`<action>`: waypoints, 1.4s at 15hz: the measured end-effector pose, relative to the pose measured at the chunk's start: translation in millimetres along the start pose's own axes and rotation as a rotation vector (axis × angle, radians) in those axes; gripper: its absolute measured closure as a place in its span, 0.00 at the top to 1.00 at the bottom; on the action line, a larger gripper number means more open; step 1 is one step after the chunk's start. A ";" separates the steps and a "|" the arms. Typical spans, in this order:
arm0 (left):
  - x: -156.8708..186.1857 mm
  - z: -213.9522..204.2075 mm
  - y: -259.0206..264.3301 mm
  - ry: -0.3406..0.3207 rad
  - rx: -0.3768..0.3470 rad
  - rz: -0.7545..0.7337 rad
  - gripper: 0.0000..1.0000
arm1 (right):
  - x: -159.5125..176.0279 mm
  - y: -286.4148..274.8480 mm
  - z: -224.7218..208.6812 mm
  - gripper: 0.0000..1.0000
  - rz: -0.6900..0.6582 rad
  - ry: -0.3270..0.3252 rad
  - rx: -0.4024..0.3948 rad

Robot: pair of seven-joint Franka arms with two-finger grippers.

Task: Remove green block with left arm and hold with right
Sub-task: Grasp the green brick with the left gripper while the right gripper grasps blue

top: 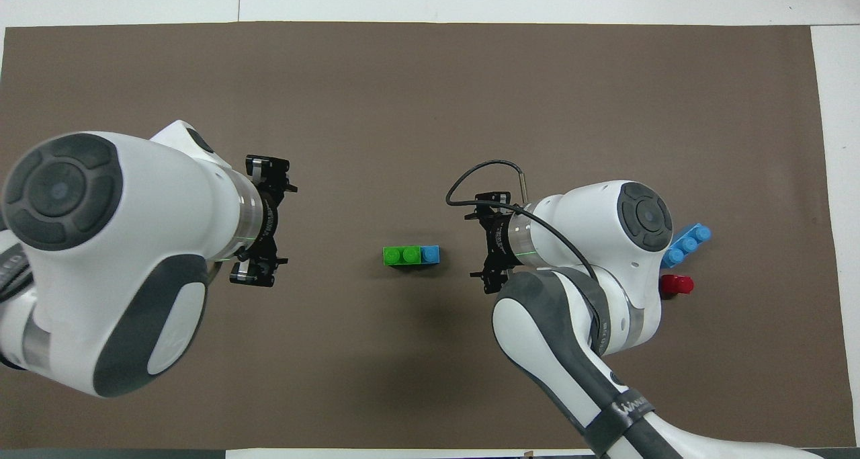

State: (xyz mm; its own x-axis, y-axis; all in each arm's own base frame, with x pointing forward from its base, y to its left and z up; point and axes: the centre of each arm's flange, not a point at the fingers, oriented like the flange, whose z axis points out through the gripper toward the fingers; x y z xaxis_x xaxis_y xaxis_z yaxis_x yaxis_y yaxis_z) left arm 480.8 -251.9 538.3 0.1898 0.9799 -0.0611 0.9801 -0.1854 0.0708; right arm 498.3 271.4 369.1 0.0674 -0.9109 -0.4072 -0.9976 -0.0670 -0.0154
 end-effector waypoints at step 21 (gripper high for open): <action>-95.9 147.7 -17.4 0.024 0.004 -0.274 1.00 | -21.7 14.1 103.1 1.00 0.050 -0.016 0.090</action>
State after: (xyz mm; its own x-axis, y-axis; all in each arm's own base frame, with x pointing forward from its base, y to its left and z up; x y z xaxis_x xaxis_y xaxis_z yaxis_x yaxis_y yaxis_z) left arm 454.1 -353.5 395.9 -0.0834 0.9951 -0.0538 0.9950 0.0862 0.0507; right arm 481.4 332.1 283.6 0.0176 -0.9055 -0.4239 -0.9970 0.0163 -0.0762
